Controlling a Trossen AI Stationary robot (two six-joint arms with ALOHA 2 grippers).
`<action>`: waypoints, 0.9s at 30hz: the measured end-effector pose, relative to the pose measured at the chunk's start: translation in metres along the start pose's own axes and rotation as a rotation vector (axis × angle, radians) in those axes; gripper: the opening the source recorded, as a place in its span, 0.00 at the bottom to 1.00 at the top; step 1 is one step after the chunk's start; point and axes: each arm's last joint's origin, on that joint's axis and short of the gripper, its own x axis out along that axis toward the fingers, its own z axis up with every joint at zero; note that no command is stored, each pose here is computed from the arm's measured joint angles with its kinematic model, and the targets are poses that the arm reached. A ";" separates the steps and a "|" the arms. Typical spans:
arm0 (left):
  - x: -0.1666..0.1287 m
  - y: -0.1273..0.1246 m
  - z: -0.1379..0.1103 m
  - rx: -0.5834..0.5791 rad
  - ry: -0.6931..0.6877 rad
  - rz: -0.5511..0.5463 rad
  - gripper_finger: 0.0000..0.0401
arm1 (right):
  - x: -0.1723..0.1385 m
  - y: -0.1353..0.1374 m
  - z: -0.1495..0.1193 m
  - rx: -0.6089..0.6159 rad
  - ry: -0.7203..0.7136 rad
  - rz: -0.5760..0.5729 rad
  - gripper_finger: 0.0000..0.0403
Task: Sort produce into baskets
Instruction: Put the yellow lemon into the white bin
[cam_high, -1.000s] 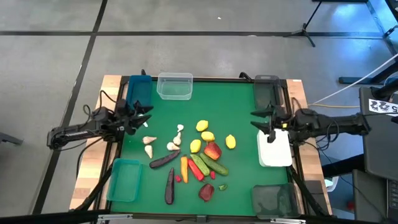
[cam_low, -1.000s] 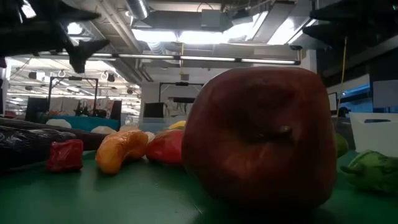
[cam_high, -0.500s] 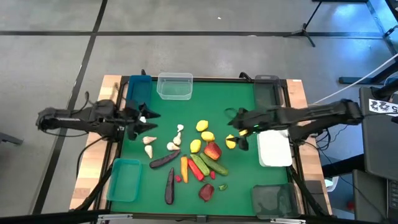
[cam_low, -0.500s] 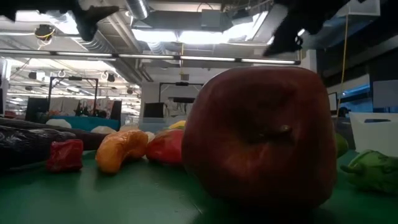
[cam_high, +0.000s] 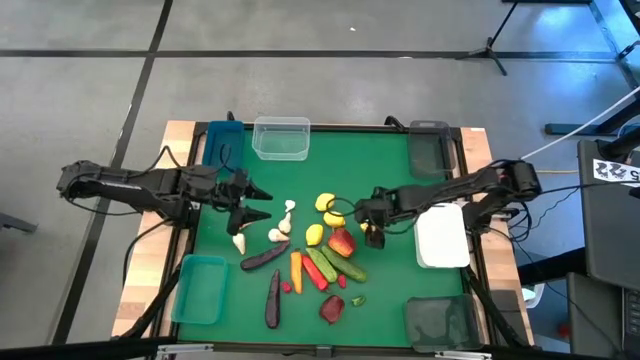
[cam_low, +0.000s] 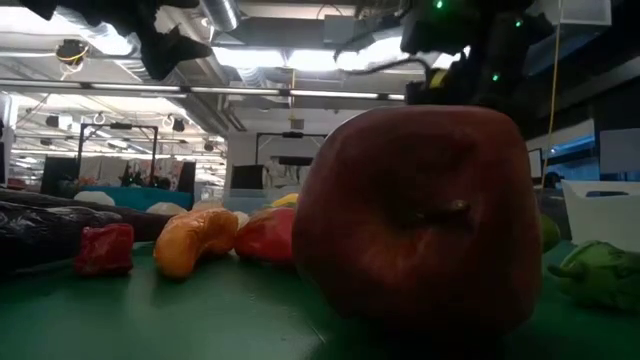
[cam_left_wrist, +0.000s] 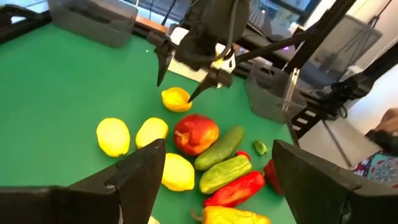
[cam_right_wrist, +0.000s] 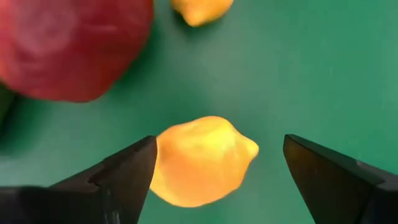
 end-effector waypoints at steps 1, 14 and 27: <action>0.000 0.000 0.000 -0.017 0.000 0.000 0.72 | 0.003 0.000 0.001 0.024 0.002 -0.003 0.86; 0.000 0.001 0.000 -0.073 -0.014 0.030 0.72 | 0.021 0.001 0.000 0.282 0.031 -0.089 0.86; 0.000 0.002 -0.002 -0.043 0.007 0.040 0.72 | -0.020 -0.004 0.027 -0.225 0.107 -0.055 0.86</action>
